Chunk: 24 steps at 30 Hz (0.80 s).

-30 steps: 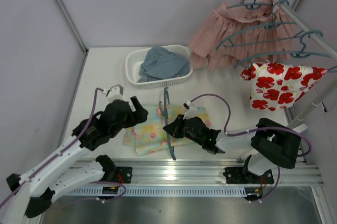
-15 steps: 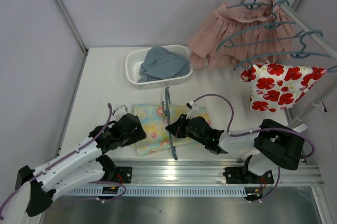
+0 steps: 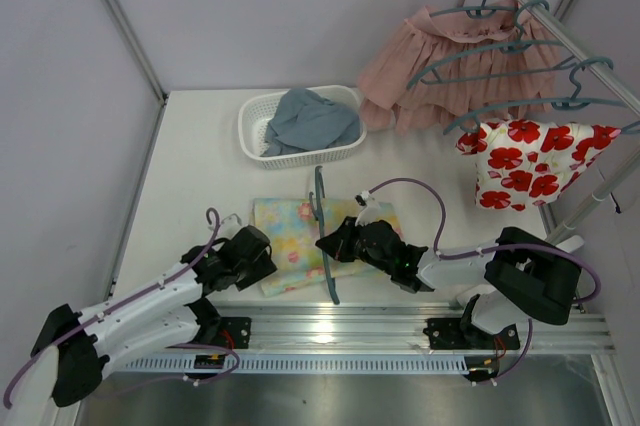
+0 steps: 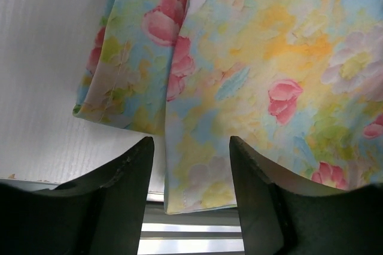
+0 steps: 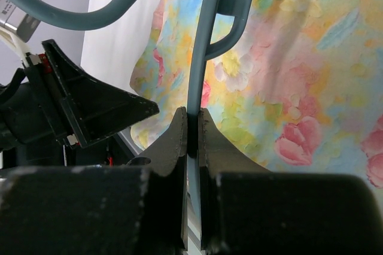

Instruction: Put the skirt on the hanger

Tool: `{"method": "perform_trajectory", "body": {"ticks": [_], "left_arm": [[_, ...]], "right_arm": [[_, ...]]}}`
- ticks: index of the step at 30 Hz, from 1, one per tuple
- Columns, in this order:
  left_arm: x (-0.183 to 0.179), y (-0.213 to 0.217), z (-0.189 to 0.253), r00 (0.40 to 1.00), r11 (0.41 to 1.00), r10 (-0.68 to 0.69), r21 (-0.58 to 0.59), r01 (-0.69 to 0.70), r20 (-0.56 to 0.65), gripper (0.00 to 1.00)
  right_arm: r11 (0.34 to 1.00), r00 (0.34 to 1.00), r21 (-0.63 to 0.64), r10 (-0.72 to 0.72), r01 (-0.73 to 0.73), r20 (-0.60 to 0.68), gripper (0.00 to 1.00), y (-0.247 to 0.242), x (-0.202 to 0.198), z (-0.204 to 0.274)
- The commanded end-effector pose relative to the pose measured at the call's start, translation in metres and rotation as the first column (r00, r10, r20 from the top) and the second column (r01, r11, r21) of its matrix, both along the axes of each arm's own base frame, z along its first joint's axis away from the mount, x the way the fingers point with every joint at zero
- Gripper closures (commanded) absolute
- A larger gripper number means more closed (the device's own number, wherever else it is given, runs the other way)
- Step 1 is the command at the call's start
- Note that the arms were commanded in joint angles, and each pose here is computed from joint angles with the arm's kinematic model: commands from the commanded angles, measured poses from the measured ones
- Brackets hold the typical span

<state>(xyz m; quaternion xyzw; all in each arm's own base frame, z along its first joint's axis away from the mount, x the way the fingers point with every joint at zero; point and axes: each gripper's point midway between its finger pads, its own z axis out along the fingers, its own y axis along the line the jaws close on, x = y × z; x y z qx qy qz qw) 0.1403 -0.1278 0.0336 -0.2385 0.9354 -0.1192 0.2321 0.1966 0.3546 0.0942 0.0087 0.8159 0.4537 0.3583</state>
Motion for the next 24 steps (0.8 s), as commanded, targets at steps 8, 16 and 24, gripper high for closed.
{"method": "perform_trajectory", "body": {"ticks": [8,16,24], "left_arm": [[0.011,-0.010,0.008,0.999,0.999,0.016,-0.038,-0.015,0.037,1.00],[0.038,0.015,0.046,0.989,0.982,-0.065,0.184,0.039,0.135,1.00],[0.063,0.029,0.078,0.970,0.949,-0.153,0.303,0.091,0.187,1.00]], "right_arm": [[0.999,0.997,0.042,-0.027,0.025,0.067,1.00,-0.002,0.011,0.021],[0.999,0.998,0.027,-0.029,0.027,0.050,1.00,-0.005,0.009,0.017],[0.999,0.999,0.011,-0.032,0.032,0.036,1.00,-0.009,0.008,0.013]]}}
